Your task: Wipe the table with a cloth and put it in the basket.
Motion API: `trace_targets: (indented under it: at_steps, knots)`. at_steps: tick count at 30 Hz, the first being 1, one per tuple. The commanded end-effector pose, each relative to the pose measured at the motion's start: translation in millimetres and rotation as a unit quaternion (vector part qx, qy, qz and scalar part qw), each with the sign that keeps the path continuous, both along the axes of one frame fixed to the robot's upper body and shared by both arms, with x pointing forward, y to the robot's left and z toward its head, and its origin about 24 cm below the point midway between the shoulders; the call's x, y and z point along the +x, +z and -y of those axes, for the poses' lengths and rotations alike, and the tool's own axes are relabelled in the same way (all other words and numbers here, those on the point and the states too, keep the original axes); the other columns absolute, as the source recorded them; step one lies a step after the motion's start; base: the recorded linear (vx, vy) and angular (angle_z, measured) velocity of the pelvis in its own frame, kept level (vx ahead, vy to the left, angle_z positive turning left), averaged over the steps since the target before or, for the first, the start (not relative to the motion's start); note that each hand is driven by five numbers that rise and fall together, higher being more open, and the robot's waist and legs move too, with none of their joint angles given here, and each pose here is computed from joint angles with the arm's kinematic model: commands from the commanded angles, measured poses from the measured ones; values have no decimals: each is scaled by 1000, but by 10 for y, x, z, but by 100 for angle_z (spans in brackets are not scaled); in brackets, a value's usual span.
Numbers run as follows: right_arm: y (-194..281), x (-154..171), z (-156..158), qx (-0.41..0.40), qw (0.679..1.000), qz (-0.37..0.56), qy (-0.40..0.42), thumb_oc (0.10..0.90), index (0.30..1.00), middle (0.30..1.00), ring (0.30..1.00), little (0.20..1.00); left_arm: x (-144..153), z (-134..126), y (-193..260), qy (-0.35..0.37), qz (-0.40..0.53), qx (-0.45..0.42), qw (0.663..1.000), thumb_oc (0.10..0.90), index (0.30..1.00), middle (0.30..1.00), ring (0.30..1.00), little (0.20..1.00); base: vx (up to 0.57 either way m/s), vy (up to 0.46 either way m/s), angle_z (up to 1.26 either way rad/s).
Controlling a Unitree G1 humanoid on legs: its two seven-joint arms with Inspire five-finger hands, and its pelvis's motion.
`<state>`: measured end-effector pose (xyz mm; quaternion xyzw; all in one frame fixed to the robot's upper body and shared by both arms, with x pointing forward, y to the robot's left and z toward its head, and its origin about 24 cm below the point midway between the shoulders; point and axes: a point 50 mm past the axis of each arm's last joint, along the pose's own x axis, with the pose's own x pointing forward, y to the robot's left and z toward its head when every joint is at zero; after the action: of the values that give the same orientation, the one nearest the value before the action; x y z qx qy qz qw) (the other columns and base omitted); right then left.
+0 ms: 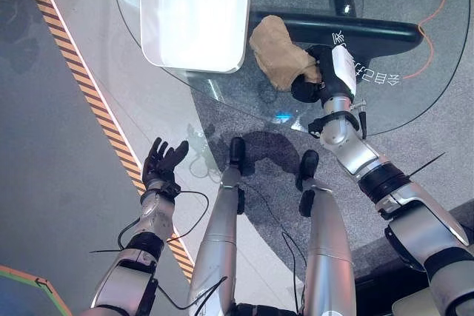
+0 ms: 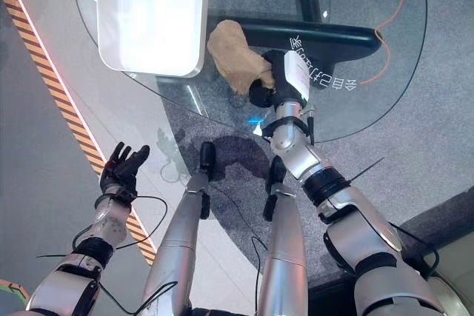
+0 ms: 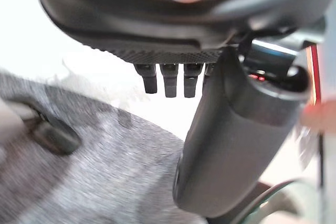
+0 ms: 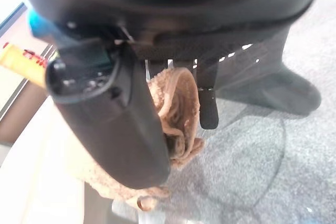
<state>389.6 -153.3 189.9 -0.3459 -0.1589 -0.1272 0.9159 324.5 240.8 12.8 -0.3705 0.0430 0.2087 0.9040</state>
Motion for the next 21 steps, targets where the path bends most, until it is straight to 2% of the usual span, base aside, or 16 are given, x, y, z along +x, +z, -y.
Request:
trace_targets:
  at_steps: [1, 7, 14, 21]
  knots:
    - [514, -165, -48, 64, 987, 145, 29, 100, 300, 300, 300, 200, -158, -328, 20, 81, 52, -36, 995, 800, 900, 900, 900, 900, 0, 0, 0]
    - [545, -248, -81, 82, 982, 165, 47, 100, 300, 300, 300, 200, -133, -444, 193, 120, 122, -83, 982, 800, 900, 900, 900, 900, 0, 5, 0]
    - [650, -427, -159, 94, 969, 209, 93, 100, 300, 300, 300, 200, -101, -542, 510, 139, 215, -95, 962, 800, 900, 900, 900, 900, 0, 0, 0]
    - [761, -594, -263, 100, 953, 249, 143, 100, 300, 300, 300, 200, -31, -422, 859, 111, 310, -87, 940, 800, 900, 900, 900, 900, 0, 0, 0]
